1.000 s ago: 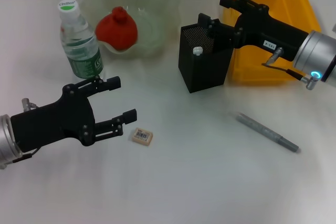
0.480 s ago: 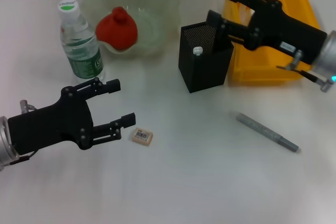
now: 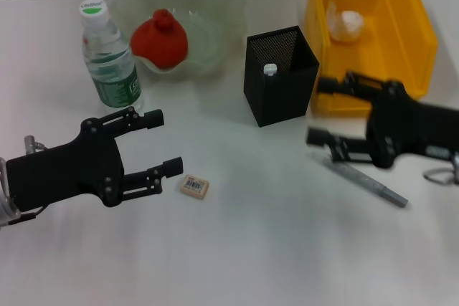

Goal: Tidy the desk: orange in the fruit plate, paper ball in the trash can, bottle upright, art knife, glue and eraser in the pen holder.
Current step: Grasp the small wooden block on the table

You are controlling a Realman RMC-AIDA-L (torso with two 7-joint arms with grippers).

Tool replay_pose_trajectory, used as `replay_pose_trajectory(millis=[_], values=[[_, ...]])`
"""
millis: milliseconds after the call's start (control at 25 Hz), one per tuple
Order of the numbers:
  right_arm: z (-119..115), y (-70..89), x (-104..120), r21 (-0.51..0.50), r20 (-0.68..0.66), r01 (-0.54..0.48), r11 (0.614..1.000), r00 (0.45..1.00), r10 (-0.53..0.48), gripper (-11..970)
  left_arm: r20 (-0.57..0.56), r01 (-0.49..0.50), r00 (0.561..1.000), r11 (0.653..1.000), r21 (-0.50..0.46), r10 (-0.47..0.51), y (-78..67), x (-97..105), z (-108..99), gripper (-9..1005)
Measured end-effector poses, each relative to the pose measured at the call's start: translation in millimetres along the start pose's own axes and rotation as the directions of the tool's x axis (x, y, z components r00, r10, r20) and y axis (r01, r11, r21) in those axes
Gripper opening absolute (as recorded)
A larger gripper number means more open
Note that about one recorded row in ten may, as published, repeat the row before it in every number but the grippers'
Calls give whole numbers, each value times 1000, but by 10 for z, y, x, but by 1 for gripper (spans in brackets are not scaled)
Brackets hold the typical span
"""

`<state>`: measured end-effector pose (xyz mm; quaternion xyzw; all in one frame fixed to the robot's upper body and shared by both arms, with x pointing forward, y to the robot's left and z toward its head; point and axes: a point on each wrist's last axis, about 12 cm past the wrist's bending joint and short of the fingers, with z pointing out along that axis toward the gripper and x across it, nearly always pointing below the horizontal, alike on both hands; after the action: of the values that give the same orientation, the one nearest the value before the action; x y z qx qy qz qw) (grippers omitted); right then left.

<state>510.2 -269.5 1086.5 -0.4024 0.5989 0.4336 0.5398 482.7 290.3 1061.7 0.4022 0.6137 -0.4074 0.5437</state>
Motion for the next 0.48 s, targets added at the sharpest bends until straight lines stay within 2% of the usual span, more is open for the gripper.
replay_pose_trajectory(millis=[280,480], values=[[-283,138,153,-3,-77,-46,999,996,45,818,-29,4,1000,999,34,-3,5,-6,13,780],[-386,206,263,-14,-157,-69,998,985,66,818,-44,-7,999,998,70,10,35,-41,54,780]])
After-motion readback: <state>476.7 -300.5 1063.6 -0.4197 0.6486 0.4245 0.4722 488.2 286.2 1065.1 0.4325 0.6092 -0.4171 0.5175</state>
